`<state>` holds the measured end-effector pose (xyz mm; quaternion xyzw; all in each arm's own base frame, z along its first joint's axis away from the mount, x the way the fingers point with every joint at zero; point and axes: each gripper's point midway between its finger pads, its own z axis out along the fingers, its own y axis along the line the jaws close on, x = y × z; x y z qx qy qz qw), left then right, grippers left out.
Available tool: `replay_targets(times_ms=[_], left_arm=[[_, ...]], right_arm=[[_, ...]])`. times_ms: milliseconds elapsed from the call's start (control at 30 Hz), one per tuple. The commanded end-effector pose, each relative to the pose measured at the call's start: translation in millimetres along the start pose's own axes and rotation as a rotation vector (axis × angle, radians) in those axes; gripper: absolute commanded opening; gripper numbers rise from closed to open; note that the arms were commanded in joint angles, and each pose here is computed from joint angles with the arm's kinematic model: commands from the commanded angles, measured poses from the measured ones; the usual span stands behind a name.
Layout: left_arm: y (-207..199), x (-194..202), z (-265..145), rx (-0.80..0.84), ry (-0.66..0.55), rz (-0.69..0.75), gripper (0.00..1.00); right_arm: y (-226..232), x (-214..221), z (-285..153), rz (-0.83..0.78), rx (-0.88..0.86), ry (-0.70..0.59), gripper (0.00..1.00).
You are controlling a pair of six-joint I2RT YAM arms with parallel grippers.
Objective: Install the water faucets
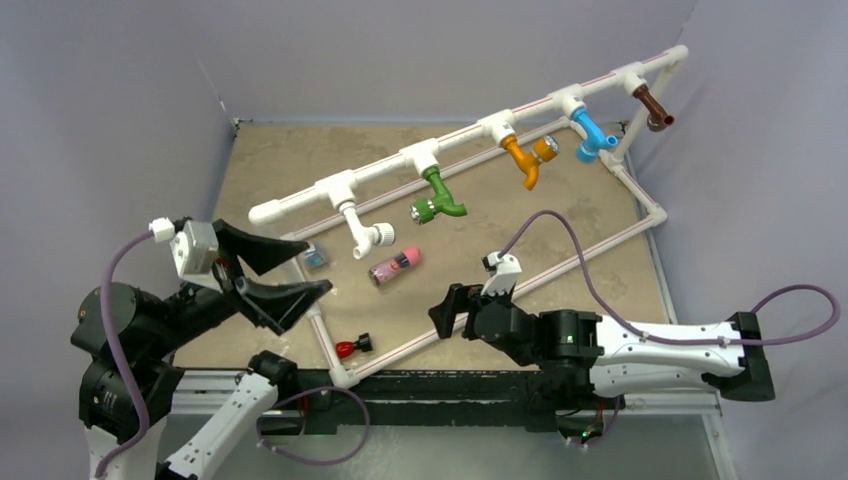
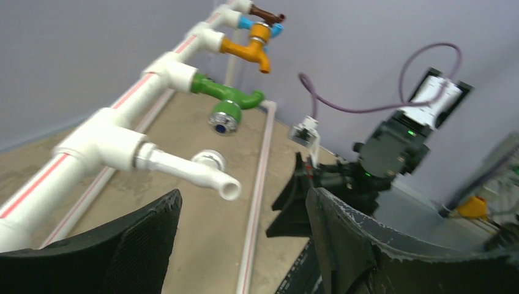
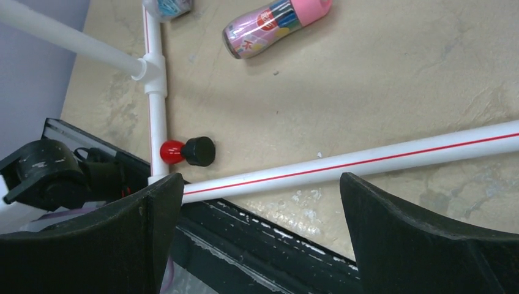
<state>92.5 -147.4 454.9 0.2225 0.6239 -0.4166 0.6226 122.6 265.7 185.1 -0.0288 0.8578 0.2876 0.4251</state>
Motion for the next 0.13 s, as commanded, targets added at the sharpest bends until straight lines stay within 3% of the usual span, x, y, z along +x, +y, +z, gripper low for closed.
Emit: replay_targets(times_ms=[0,100], left_arm=[[-42.6,12.4,-11.7,0.236,0.046,-0.01,0.75],[-47.3,15.9,-16.0,0.259,0.053,-0.005,0.76]], right_arm=[[-11.3,1.0,3.8,0.057,0.028,-0.036,0.99],[-14.7,-3.1,3.2,0.105,0.035,-0.065,0.99]])
